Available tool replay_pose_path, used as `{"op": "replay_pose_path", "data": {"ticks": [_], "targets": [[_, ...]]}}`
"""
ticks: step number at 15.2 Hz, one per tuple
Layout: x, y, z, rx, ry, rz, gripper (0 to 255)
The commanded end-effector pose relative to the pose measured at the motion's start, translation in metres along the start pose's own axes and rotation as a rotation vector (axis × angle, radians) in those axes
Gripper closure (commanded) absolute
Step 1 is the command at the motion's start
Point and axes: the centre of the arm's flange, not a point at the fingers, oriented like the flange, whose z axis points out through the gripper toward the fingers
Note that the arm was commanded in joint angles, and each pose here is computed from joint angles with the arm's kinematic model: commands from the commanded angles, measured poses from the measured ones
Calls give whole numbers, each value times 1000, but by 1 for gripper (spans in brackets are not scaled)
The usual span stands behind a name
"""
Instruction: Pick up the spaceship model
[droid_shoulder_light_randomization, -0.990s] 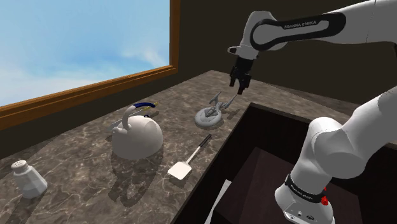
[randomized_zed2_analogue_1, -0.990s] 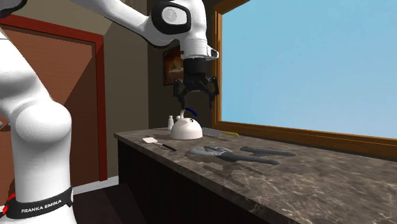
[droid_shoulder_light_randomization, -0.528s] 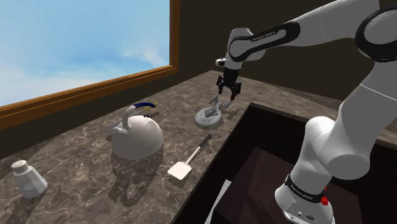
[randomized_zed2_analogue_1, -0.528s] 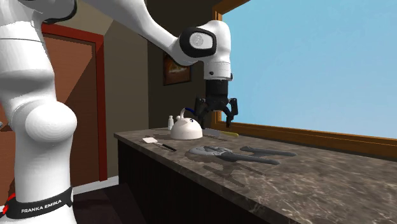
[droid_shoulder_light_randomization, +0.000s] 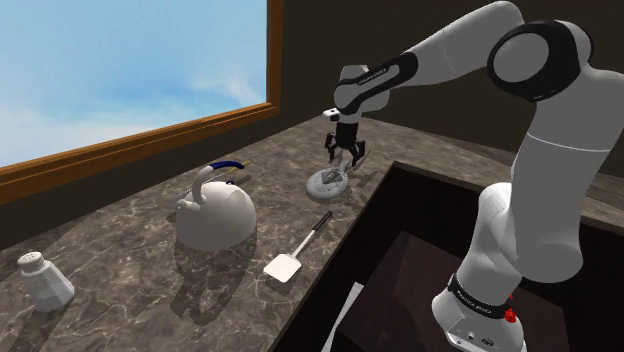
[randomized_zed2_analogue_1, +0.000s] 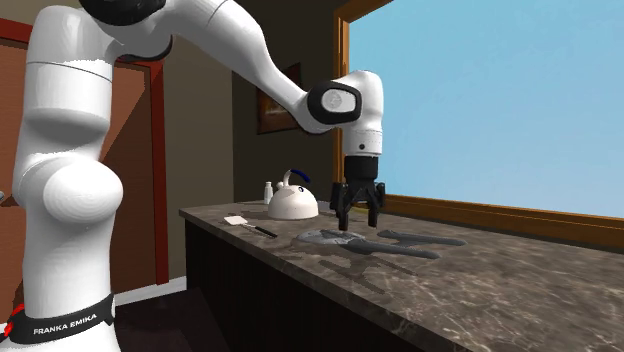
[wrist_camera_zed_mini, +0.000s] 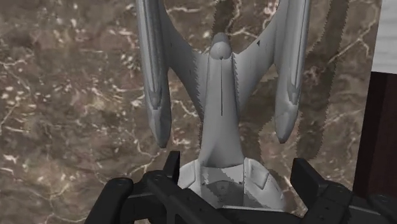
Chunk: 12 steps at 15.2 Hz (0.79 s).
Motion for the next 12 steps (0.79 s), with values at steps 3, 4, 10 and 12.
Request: {"op": "replay_pose_path", "data": {"ticks": [3, 4, 10, 12], "targets": [[0, 2, 21, 1, -1, -7, 0], [0, 2, 27, 1, -1, -7, 0], [0, 3, 29, 1, -1, -7, 255], [0, 3, 29, 1, -1, -7, 255]]}}
